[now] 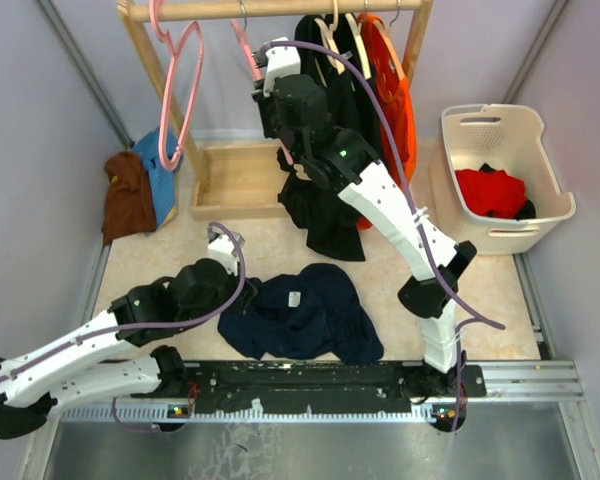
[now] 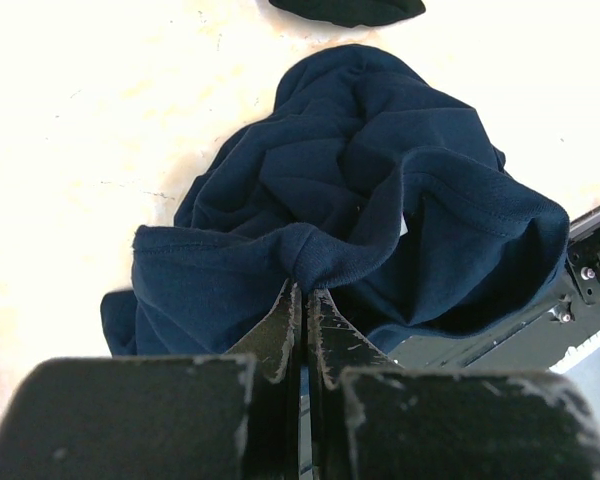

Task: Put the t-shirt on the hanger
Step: Pick up the hanger from the clothesline.

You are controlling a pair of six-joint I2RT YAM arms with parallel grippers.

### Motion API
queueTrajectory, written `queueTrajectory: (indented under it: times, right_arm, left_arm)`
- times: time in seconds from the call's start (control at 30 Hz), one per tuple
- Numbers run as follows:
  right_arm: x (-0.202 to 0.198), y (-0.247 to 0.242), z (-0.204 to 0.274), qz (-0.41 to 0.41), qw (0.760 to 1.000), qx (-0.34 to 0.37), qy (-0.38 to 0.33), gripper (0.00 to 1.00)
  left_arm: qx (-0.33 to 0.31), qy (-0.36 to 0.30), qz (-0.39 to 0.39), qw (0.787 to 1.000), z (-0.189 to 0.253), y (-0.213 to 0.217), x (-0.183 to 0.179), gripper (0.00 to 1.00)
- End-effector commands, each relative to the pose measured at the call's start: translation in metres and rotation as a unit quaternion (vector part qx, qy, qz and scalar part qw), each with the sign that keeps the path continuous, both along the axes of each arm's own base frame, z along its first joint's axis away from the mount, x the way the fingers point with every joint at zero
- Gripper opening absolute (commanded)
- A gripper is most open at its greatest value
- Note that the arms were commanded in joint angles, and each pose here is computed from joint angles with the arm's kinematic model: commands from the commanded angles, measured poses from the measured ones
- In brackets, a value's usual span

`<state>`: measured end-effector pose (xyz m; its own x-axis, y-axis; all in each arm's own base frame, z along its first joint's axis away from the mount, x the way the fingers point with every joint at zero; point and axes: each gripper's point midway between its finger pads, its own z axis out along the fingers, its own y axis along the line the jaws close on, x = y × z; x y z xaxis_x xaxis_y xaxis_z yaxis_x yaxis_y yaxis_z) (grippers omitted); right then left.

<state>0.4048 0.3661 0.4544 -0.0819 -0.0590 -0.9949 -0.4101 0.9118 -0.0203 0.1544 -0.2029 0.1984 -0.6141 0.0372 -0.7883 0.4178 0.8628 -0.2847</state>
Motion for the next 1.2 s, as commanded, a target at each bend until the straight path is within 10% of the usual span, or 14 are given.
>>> queueTrajectory:
  times: [0.0,0.1,0.6,1.17]
  right_arm:
    - [-0.003,-0.006,0.042,0.010,0.998,0.038,-0.044,0.14]
    - [-0.004,-0.007,0.048,0.013,0.998,0.042,-0.050,0.00]
    - [-0.041,-0.029,0.113,0.053,0.987,0.108,-0.107,0.00]
    - [-0.139,-0.115,0.083,0.083,0.990,0.114,0.001,0.00]
  left_arm:
    - [-0.012,-0.015,0.004,1.000,0.016,0.001,0.004,0.00]
    - [-0.014,-0.017,0.005,1.000,0.017,0.001,0.004,0.00]
    - [-0.015,-0.020,0.009,1.000,0.020,0.003,0.004,0.00]
    - [-0.013,-0.020,0.011,1.000,0.019,0.001,0.006,0.00]
